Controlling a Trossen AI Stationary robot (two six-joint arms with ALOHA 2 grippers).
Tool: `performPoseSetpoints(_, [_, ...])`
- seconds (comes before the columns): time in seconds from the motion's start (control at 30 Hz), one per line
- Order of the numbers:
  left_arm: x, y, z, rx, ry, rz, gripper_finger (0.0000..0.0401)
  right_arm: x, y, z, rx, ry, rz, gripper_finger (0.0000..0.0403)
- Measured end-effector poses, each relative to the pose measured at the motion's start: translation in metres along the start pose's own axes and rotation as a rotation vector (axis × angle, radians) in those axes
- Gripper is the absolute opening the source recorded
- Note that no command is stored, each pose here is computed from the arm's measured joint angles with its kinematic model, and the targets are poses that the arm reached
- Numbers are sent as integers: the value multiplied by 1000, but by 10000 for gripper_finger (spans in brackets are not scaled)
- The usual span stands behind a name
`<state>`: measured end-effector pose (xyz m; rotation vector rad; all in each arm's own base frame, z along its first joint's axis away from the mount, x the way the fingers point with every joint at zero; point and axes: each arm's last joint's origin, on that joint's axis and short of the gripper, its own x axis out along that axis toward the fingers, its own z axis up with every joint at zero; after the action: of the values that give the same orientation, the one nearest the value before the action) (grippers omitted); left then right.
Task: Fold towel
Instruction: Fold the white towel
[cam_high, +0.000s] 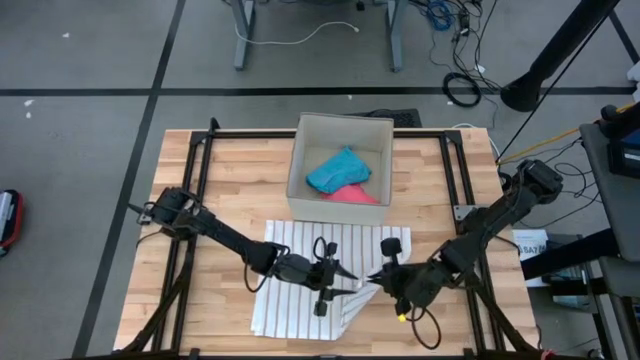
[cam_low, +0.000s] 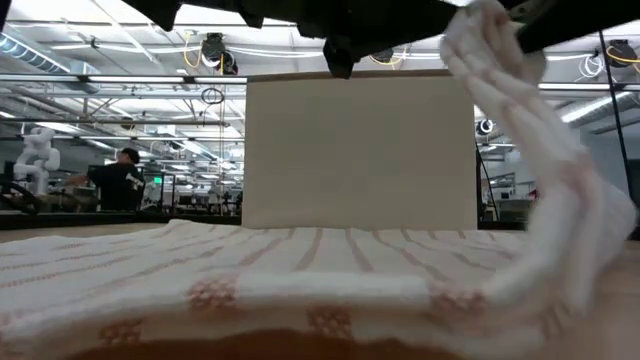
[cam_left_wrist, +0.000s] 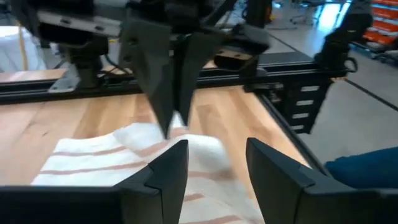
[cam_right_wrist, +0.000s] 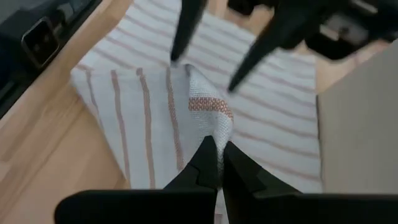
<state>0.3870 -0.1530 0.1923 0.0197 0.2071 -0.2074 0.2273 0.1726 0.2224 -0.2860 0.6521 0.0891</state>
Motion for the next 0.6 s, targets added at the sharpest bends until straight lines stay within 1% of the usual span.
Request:
performPoseSetpoints(0.13, [0, 3, 0, -3, 0, 15, 170, 4, -7, 6, -1, -31, 2, 0])
performPoseSetpoints(0.2, [0, 5, -1, 0, 14, 53, 170, 6, -10, 8, 5, -41, 10, 0])
performPoseSetpoints(0.3, [0, 8, -8, 13, 77, 120, 170, 8, -13, 10, 9, -58, 15, 0])
performPoseSetpoints(0.4, [0, 11, -11, 10, 114, 133, 170, 9, -14, 13, 5, -76, 13, 0])
performPoseSetpoints(0.6, [1, 12, -7, -7, 74, 123, 170, 11, -19, 13, 9, -72, 18, 0])
